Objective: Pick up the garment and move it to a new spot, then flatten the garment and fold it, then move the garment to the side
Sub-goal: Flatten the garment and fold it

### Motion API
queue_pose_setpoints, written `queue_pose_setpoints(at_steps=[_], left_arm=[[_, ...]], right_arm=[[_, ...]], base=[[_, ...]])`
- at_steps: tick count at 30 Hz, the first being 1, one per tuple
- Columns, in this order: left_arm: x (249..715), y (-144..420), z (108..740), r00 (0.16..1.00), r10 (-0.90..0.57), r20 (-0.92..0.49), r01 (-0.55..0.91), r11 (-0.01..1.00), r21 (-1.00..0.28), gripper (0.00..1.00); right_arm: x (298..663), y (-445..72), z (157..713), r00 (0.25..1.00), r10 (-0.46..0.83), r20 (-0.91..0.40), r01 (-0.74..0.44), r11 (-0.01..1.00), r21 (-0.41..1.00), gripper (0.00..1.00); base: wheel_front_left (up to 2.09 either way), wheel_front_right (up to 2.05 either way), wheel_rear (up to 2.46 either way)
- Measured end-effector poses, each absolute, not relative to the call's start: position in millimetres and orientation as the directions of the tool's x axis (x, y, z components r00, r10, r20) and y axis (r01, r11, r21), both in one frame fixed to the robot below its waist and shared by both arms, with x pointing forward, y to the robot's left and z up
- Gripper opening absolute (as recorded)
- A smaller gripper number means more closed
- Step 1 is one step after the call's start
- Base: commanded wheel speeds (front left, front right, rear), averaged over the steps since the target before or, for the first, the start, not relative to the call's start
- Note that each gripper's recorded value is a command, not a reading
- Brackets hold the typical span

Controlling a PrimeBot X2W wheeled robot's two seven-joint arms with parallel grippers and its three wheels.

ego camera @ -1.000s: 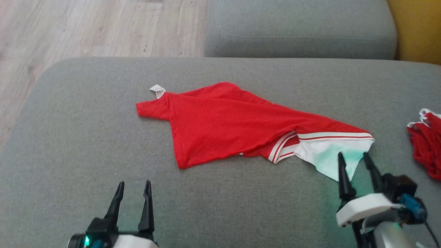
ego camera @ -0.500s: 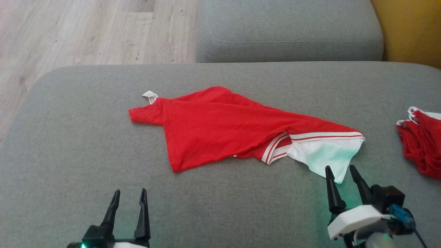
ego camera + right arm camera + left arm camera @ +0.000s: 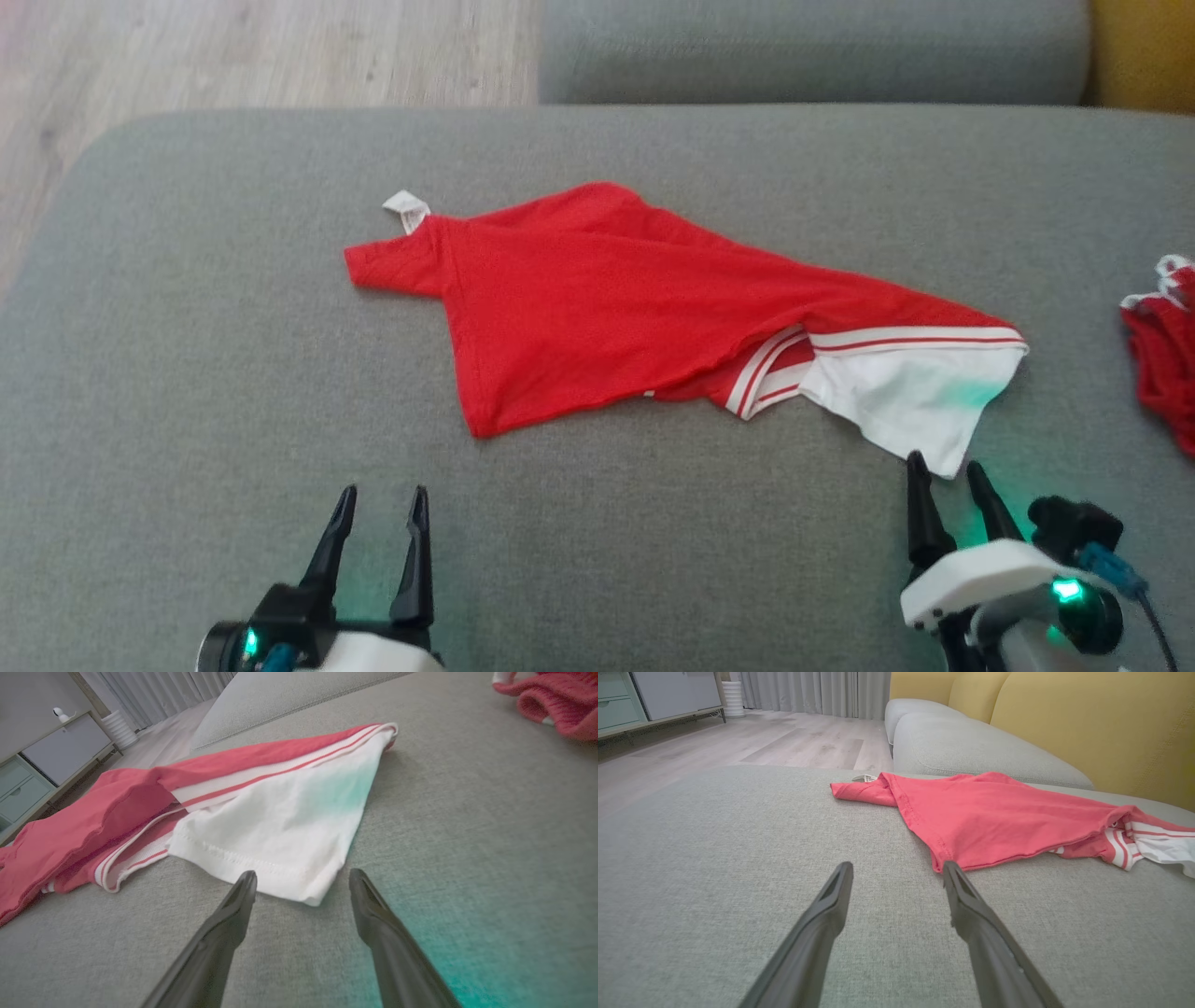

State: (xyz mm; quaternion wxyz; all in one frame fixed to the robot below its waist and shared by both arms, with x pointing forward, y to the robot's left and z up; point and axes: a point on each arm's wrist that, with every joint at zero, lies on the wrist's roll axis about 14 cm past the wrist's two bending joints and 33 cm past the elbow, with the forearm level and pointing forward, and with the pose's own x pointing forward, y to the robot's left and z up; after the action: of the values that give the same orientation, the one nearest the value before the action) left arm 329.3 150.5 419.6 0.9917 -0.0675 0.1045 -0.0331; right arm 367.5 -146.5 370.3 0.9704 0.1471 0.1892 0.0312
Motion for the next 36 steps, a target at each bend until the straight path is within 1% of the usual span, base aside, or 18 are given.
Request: queue_pose_setpoints(at_steps=[6, 12, 13, 14, 15, 16, 17, 18, 19, 20, 26, 30, 33, 36], left_arm=[[337, 149, 417, 0.974, -0.082, -0.213, 0.05, 0.988, -0.148, 1.0], [337, 150, 412, 0.971, -0.078, -0.228, 0.045, 0.988, -0.146, 1.0], [337, 150, 412, 0.971, -0.078, -0.228, 0.045, 0.988, -0.146, 1.0], [337, 149, 412, 0.97, -0.079, -0.228, 0.046, 0.988, -0.146, 1.0], [338, 148, 412, 0.97, -0.084, -0.227, 0.051, 0.988, -0.146, 1.0], [339, 147, 412, 0.97, -0.087, -0.227, 0.054, 0.988, -0.147, 1.0], [339, 146, 412, 0.97, -0.089, -0.228, 0.057, 0.988, -0.147, 1.0], [339, 145, 412, 0.969, -0.092, -0.228, 0.059, 0.987, -0.147, 1.0], [340, 144, 412, 0.969, -0.095, -0.229, 0.061, 0.987, -0.15, 1.0], [340, 143, 412, 0.969, -0.097, -0.229, 0.062, 0.986, -0.155, 1.0], [342, 139, 411, 0.967, -0.11, -0.228, 0.075, 0.985, -0.158, 1.0], [346, 134, 415, 0.968, -0.123, -0.217, 0.086, 0.981, -0.171, 1.0], [350, 130, 417, 0.969, -0.137, -0.207, 0.095, 0.975, -0.201, 1.0], [350, 123, 410, 0.96, -0.163, -0.227, 0.104, 0.962, -0.251, 1.0]], right_arm=[[377, -141, 357, 0.91, 0.124, -0.396, 0.009, 0.948, 0.317, 1.0], [386, -137, 355, 0.908, 0.125, -0.4, 0.031, 0.932, 0.36, 1.0], [386, -137, 355, 0.908, 0.125, -0.4, 0.031, 0.932, 0.36, 0.86], [386, -137, 354, 0.908, 0.124, -0.401, 0.036, 0.929, 0.367, 0.36], [388, -138, 354, 0.908, 0.12, -0.402, 0.044, 0.926, 0.375, 0.0], [388, -139, 354, 0.908, 0.118, -0.402, 0.046, 0.926, 0.375, 0.04], [388, -140, 354, 0.907, 0.113, -0.405, 0.051, 0.926, 0.373, 0.13], [388, -143, 353, 0.906, 0.107, -0.409, 0.057, 0.928, 0.369, 0.12], [387, -145, 352, 0.905, 0.104, -0.413, 0.057, 0.931, 0.36, 0.05], [386, -147, 351, 0.904, 0.101, -0.416, 0.056, 0.935, 0.351, 0.0], [383, -154, 350, 0.903, 0.082, -0.421, 0.064, 0.945, 0.321, 0.0], [384, -168, 358, 0.917, 0.037, -0.398, 0.093, 0.948, 0.303, 0.0], [376, -189, 363, 0.924, -0.017, -0.381, 0.129, 0.955, 0.269, 0.0], [365, -201, 365, 0.927, -0.045, -0.372, 0.143, 0.96, 0.24, 0.0]], base=[[0.0, 0.0, 0.0], [0.0, 0.0, 0.0], [0.0, 0.0, 0.0], [0.0, 0.0, 0.0], [0.0, 0.0, 0.0], [0.0, 0.0, 0.0], [0.0, 0.0, 0.0], [0.0, 0.0, 0.0], [0.0, 0.0, 0.0], [0.0, 0.0, 0.0], [0.0, 0.0, 0.0], [0.0, 0.0, 0.0], [0.0, 0.0, 0.0], [0.0, 0.0, 0.0]])
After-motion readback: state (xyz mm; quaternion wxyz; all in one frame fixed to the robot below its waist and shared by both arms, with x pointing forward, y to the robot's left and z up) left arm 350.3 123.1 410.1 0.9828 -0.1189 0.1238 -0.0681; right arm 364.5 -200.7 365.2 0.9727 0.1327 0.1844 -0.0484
